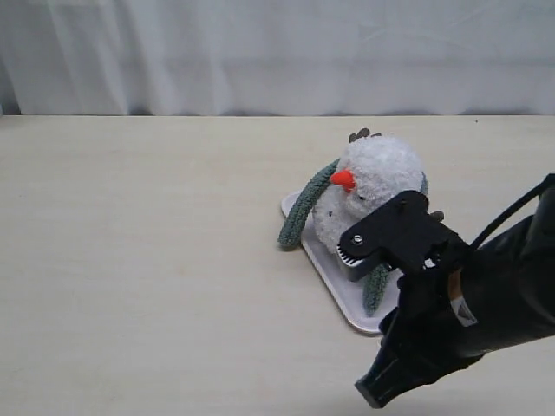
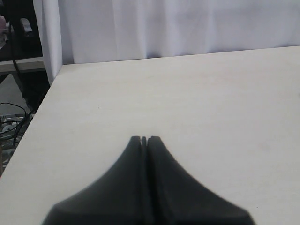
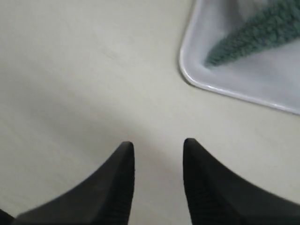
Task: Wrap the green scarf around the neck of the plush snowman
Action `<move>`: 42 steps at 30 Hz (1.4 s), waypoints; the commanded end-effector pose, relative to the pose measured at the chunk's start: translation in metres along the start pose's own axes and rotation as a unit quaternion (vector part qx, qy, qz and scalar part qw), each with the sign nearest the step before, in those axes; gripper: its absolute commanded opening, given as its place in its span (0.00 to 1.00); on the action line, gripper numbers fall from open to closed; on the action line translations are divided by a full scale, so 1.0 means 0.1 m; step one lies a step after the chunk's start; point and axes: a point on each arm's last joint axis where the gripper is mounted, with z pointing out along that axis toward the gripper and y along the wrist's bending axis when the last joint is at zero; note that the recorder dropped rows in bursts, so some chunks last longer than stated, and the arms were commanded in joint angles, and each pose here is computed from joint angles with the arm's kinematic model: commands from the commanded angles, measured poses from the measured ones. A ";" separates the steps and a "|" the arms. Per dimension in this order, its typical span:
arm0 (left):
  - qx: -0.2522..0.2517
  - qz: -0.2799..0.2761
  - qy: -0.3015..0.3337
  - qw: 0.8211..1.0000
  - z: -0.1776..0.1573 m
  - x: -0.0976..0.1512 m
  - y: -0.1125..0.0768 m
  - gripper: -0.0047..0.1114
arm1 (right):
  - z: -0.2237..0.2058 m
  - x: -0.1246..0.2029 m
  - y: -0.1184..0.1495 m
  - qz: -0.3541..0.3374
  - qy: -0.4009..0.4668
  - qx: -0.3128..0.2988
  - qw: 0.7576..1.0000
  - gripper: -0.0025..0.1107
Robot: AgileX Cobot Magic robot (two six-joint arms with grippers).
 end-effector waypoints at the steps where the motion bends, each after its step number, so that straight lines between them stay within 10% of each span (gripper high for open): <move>1: 0.004 0.001 -0.006 1.000 0.00 0.00 -0.01 0.04 | 0.00 0.08 -0.26 0.060 0.010 0.035 0.998 0.30; 10: 0.004 0.001 -0.006 1.000 0.00 0.00 -0.01 0.04 | -0.01 0.23 -1.05 0.218 0.009 0.093 0.971 0.30; 18: 0.004 0.001 -0.006 1.000 0.00 0.00 -0.01 0.04 | 0.25 0.36 -1.53 0.336 -0.003 0.009 0.942 0.30; 42: 0.004 0.001 -0.006 1.000 0.00 0.00 -0.01 0.04 | 1.45 0.29 -2.00 0.362 0.013 -0.006 0.932 0.30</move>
